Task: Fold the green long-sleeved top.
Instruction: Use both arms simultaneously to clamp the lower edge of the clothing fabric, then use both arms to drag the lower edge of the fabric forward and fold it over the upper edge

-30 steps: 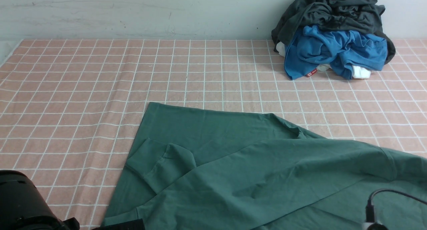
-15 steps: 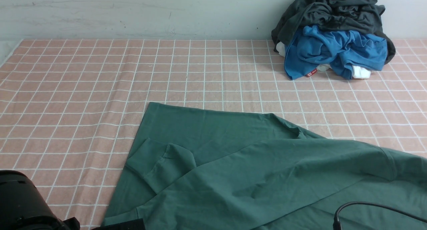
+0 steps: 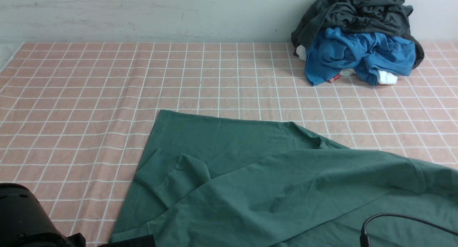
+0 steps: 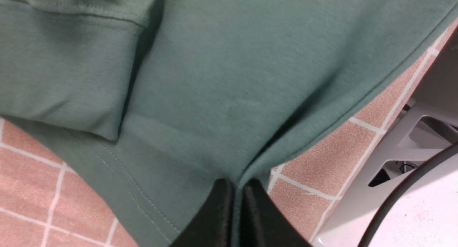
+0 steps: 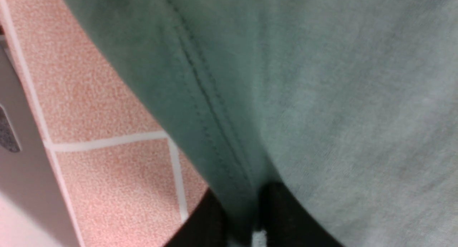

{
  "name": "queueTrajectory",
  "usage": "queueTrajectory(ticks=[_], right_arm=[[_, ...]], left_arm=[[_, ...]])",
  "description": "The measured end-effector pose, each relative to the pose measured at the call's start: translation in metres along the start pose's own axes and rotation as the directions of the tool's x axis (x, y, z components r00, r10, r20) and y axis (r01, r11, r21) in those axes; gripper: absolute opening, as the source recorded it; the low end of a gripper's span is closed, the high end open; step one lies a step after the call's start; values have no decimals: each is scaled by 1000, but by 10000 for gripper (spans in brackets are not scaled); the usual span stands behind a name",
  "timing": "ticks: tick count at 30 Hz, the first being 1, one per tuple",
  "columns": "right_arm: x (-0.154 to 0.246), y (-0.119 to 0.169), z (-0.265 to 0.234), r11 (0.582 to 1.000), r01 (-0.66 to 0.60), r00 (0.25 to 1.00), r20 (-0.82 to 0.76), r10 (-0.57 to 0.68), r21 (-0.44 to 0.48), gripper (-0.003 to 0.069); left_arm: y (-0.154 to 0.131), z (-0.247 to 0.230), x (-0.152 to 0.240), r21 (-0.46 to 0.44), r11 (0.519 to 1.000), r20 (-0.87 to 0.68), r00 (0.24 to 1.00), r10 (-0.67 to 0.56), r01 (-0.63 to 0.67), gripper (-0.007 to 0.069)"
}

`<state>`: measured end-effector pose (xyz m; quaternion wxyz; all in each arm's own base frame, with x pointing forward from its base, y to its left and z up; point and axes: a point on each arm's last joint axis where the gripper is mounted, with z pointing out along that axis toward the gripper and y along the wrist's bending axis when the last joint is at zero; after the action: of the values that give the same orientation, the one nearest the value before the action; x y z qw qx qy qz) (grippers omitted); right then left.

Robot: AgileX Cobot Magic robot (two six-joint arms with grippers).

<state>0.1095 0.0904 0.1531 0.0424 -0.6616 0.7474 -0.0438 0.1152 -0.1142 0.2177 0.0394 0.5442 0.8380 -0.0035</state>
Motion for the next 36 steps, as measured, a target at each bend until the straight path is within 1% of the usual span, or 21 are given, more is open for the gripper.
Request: queueTrajectory(ticks=[2,3,6,8,10,13,15,17,18,19,21,22,23,24,25,28,29,30,34,36], right_arm=[[-2,-3,-4,1000,0,1000,-1,0,4,34],[-3,-5,-7,1000,5,1000,-12,-5,6,23],[-8,-13,-19,999,18,999,-28,-17,28,18],[-13,-29,-40,997,25,998,-57,-20,74,17],[-17,-43,-57,994,-8,999,-48,13,113,17],[-17,-71,-86,979,-116,993,14,115,169,17],[-15,-90,-101,965,-183,983,60,174,187,17],[-11,-111,-113,949,-260,964,107,244,177,17],[-8,-126,-116,939,-308,948,129,290,152,17],[-9,-129,-119,937,-312,946,139,292,155,17],[-4,-158,-122,913,-393,911,182,370,112,17],[-3,-162,-120,909,-405,905,182,384,99,17],[-1,-182,-121,896,-438,887,203,415,78,17],[0,-183,-119,894,-443,884,199,422,70,17],[3,-202,-116,880,-473,867,203,455,49,17],[9,-234,-107,857,-515,844,191,502,25,17],[9,-236,-106,857,-515,844,191,502,25,17],[13,-251,-101,845,-535,832,187,522,22,17],[15,-278,-79,830,-557,819,170,548,7,17],[15,-287,-73,827,-562,815,174,552,12,17]], left_arm=[[1,0,0,-14,1000,-4,1000,-6,6,6],[2,0,1,-21,1000,-7,1000,-4,4,6],[5,-1,1,-39,999,-9,1000,-5,5,6],[14,-9,-2,-62,997,11,999,-35,35,6],[24,-20,-5,-82,993,45,996,-78,82,7],[51,-44,-13,-123,976,121,979,-166,181,10],[68,-53,-16,-141,966,141,970,-198,218,9],[91,-63,-24,-156,954,164,959,-232,257,11],[107,-69,-31,-161,947,182,951,-249,279,11],[111,-68,-33,-159,946,174,951,-256,283,11],[141,-69,-48,-159,936,176,942,-285,313,15],[144,-71,-50,-163,934,185,940,-286,317,15],[166,-67,-62,-163,930,174,938,-300,328,18],[168,-66,-64,-164,930,175,938,-300,328,18],[186,-68,-75,-176,926,183,935,-303,334,18],[217,-61,-95,-177,926,168,937,-306,334,18],[220,-63,-98,-183,924,178,935,-305,336,18],[236,-56,-108,-180,924,170,936,-310,338,18],[267,-45,-125,-208,914,182,932,-313,348,18],[278,-38,-129,-216,911,178,931,-317,351,18]])
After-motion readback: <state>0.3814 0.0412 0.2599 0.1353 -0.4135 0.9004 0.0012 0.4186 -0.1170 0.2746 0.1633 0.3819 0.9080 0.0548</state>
